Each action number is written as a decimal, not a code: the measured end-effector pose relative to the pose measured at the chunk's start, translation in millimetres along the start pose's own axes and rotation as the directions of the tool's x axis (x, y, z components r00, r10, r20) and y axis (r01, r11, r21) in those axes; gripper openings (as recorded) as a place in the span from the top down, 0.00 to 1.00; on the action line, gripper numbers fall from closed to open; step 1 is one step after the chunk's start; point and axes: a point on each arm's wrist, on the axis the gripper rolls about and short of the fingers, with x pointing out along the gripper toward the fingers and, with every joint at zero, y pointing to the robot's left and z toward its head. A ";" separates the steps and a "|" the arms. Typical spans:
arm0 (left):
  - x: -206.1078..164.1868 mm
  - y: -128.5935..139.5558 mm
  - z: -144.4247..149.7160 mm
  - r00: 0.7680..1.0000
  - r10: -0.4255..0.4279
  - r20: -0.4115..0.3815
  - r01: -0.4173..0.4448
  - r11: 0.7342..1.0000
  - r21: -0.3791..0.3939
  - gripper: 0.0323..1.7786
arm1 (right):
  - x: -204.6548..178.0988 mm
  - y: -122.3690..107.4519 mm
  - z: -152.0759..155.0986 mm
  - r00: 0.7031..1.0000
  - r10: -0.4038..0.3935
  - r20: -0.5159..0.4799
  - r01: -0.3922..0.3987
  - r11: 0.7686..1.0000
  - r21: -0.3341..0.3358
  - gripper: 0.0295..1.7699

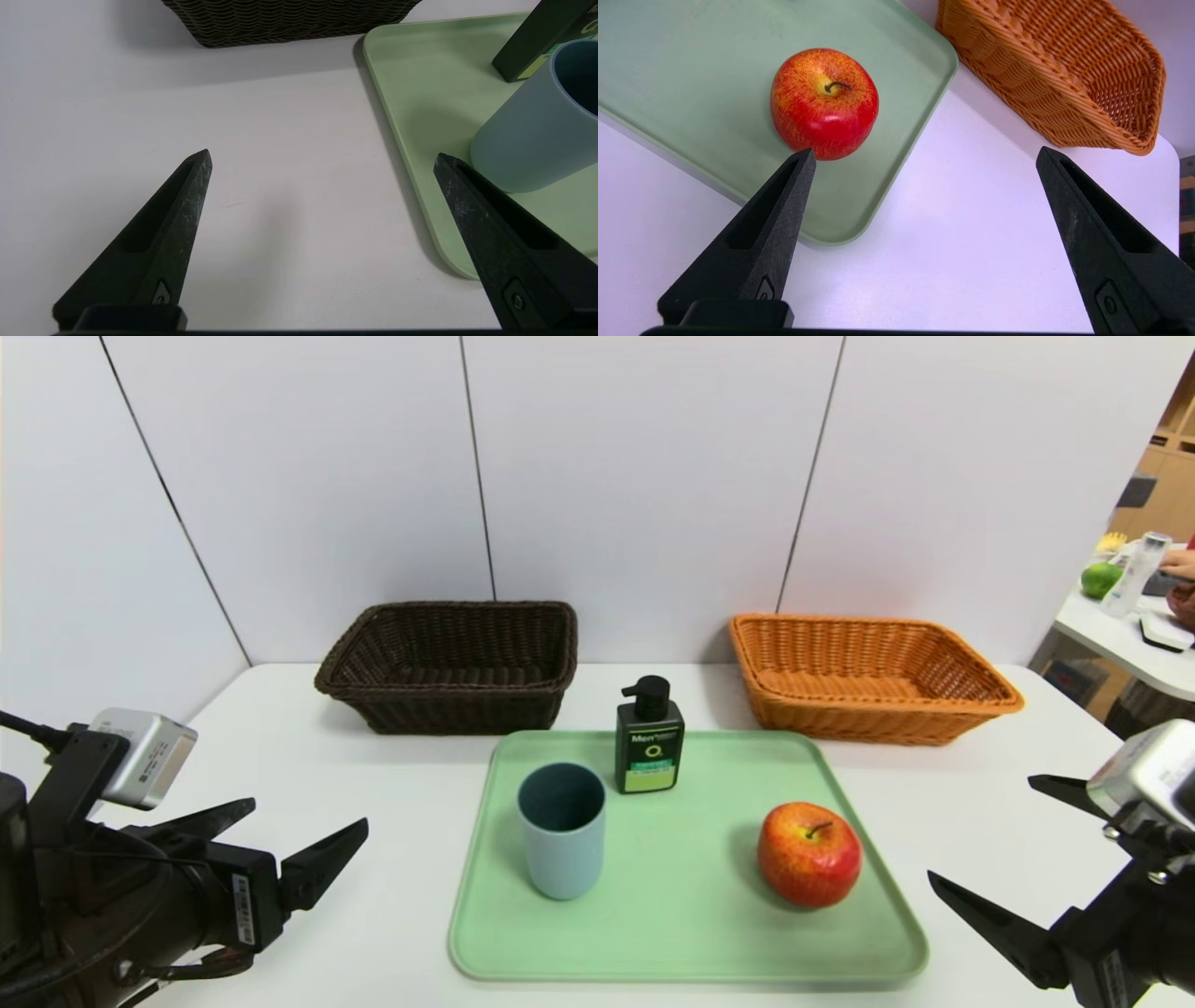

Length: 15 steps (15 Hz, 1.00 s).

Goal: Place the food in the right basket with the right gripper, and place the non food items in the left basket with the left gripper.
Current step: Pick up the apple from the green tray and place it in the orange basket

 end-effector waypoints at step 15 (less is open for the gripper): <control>-9.7 4.8 -14.4 1.000 0.006 -0.018 -0.006 1.000 0.024 0.05 | -33.1 15.2 -79.4 0.968 0.155 0.200 -0.180 0.977 0.117 0.04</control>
